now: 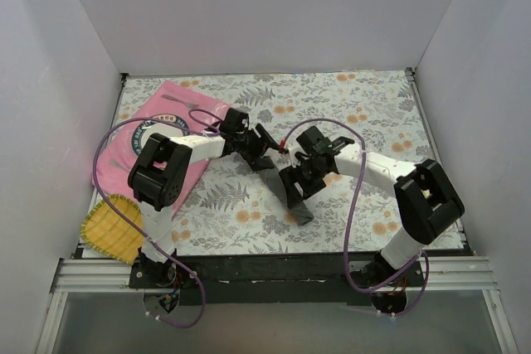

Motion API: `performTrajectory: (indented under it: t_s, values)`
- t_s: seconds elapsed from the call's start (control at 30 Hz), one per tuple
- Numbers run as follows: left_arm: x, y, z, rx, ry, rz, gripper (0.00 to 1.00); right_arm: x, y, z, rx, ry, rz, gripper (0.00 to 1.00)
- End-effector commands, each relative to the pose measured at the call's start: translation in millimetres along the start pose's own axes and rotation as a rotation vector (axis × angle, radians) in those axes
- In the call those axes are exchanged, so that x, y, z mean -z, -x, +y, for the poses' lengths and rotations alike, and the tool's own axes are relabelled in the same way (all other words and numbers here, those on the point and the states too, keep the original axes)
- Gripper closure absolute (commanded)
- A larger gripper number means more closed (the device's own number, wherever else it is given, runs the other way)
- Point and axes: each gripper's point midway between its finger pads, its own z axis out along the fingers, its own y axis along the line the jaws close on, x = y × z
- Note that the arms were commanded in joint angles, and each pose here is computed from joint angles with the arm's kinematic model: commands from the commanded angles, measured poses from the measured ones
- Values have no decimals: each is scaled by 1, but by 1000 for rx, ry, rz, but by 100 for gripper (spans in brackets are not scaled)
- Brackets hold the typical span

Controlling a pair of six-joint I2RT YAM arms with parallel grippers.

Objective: Fold the napkin, place the utensils inside, and roll it up
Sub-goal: Roll the napkin with the utensil

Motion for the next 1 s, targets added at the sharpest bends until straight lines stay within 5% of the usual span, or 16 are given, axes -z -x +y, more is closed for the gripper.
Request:
performTrajectory:
  t_s: [0.0, 0.2, 0.47, 0.7, 0.97]
  values:
    - [2, 5, -7, -25, -10, -14, 35, -3, -41, -31, -40, -237, 71, 23]
    - [13, 15, -17, -16, 64, -68, 35, 4, -46, -47, 17, -397, 95, 28]
    - [69, 48, -59, 29, 165, -303, 31, 30, 25, -5, 198, -481, -71, 22]
    - [123, 61, -21, 254, 315, -407, 31, -2, 51, 8, 327, -566, -73, 18]
    - [164, 64, -25, 284, 272, -485, 31, -27, 65, 2, 393, -676, -44, 21]
